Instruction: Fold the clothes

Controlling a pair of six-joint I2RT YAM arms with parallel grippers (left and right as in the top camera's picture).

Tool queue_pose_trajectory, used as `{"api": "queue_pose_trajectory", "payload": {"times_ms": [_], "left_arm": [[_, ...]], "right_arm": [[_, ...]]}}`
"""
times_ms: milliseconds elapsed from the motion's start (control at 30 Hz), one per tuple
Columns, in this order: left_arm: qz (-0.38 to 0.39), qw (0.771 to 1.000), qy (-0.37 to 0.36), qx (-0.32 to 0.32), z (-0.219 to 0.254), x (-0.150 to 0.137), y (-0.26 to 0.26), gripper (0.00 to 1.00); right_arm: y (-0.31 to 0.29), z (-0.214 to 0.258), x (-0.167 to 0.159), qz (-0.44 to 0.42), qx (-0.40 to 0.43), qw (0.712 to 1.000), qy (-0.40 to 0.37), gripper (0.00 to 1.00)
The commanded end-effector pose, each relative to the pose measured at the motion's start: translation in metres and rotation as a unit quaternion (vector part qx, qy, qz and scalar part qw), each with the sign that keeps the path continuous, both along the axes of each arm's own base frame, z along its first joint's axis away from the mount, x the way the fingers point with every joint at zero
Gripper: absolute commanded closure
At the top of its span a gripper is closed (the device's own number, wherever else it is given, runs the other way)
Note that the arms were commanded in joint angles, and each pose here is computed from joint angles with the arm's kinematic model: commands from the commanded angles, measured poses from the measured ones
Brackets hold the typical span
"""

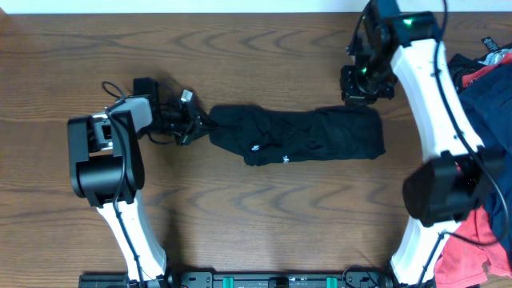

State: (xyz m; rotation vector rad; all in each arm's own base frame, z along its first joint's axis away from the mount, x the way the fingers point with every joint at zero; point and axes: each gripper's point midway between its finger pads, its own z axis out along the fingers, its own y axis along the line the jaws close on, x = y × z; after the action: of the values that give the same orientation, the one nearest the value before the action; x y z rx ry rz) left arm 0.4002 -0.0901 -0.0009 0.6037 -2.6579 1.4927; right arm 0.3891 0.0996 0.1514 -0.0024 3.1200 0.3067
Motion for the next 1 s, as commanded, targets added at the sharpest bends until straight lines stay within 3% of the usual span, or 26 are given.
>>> {"api": "queue_pose_trajectory", "payload": {"times_ms": [0, 233, 600, 967], "left_arm": [[0.029, 0.999, 0.015, 0.024, -0.016, -0.006, 0.035, 0.94], [0.059, 0.998, 0.029, 0.017, -0.014, -0.019, 0.074, 0.94], [0.039, 0.998, 0.038, 0.012, -0.010, -0.025, 0.059, 0.94], [0.041, 0.996, -0.072, 0.015, 0.074, -0.006, 0.058, 0.94]], "right_arm": [[0.003, -0.032, 0.000, 0.008, -0.009, 0.999, 0.040, 0.99], [0.006, -0.073, 0.003, 0.011, -0.015, 0.996, 0.082, 0.99], [0.025, -0.109, 0.011, 0.029, -0.018, 0.996, 0.087, 0.99], [0.021, -0.136, 0.010, 0.023, -0.023, 0.993, 0.115, 0.99]]}}
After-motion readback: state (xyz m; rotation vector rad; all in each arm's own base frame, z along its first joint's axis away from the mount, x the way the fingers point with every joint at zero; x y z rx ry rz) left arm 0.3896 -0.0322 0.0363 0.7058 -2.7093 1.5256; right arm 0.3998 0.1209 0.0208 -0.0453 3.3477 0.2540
